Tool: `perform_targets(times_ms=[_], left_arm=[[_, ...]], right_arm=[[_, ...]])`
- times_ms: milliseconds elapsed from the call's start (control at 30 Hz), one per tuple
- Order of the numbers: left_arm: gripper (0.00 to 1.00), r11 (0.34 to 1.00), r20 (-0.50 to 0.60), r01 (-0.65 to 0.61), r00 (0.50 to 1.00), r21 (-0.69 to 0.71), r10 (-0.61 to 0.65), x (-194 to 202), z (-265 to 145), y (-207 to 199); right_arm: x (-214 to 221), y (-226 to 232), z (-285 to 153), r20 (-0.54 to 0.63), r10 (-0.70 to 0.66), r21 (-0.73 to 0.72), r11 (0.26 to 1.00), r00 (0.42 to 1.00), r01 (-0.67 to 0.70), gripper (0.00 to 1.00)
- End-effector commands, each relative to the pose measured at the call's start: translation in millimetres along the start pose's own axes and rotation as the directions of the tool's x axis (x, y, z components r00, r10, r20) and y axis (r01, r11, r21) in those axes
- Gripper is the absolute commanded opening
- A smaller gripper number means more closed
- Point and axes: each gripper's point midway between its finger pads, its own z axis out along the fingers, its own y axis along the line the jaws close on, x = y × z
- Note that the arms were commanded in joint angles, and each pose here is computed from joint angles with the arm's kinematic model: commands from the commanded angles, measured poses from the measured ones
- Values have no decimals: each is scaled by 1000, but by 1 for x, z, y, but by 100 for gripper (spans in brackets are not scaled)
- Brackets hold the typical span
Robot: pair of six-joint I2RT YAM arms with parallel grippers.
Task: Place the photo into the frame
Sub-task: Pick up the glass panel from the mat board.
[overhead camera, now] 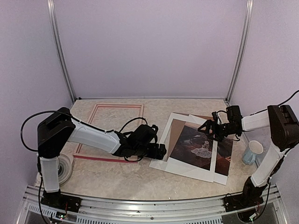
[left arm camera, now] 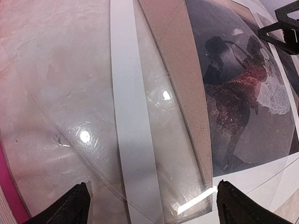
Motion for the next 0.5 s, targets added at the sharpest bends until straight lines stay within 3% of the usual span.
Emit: perform_targets(times_ms=[0, 467], left_arm=[[94, 1000, -17, 5, 1000, 13, -5, 5, 6, -5], [94, 998, -31, 42, 999, 43, -41, 7, 6, -7]], right_arm=[[4, 10, 1, -8, -6, -51, 999, 1000, 6, 99], [1, -9, -6, 10, -2, 85, 996, 1000, 1, 99]])
